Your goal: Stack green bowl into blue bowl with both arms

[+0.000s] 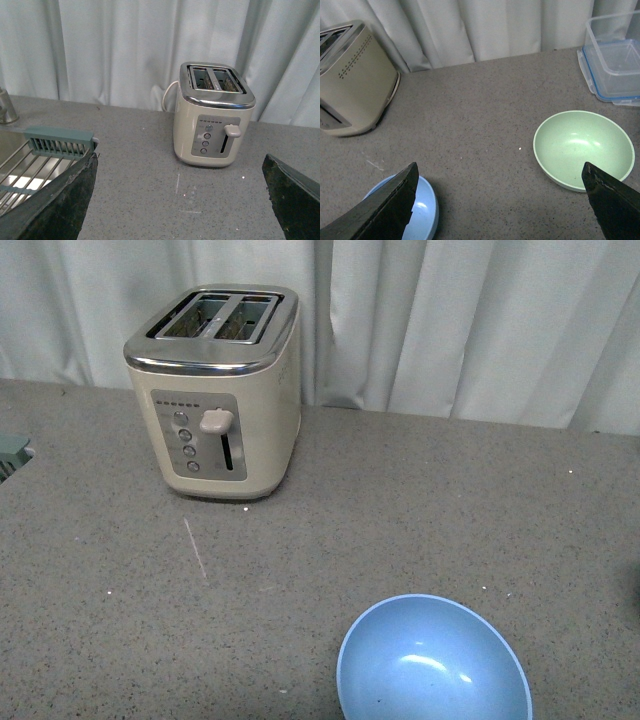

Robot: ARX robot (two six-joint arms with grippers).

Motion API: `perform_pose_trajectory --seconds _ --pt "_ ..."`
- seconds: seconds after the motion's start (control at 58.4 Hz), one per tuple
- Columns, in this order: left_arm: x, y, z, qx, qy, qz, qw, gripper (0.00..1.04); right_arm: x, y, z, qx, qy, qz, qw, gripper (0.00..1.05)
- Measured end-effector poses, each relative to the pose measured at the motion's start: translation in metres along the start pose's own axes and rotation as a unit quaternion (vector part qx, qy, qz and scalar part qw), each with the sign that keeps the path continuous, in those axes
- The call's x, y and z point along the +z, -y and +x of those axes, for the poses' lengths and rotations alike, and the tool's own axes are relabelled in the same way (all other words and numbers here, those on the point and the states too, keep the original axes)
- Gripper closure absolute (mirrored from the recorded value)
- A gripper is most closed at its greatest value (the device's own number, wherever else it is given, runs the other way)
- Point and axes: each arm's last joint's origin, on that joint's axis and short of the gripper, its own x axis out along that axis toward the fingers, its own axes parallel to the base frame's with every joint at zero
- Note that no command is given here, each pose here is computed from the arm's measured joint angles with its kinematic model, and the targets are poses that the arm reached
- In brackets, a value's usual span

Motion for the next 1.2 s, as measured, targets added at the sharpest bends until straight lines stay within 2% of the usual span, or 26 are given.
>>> perform_pose_trajectory --seconds 0.205,0.325,0.513,0.856,1.198 --pt "0.0 0.0 0.0 0.0 0.0 0.0 1.0 0.06 0.049 0.027 0.028 -0.016 0.001 0.05 0.999 0.09" --pt "0.0 0.0 0.0 0.0 0.0 0.0 1.0 0.06 0.063 0.044 0.049 -0.026 -0.027 0.07 0.997 0.09" --pt "0.0 0.0 0.0 0.0 0.0 0.0 1.0 0.06 0.055 0.063 0.077 -0.05 -0.077 0.101 0.991 0.09" --pt "0.0 0.0 0.0 0.0 0.0 0.0 1.0 0.06 0.041 0.073 0.108 -0.1 -0.113 0.134 0.979 0.09" --pt "0.0 0.0 0.0 0.0 0.0 0.0 1.0 0.06 0.022 0.099 0.116 -0.144 -0.148 0.169 0.964 0.09"
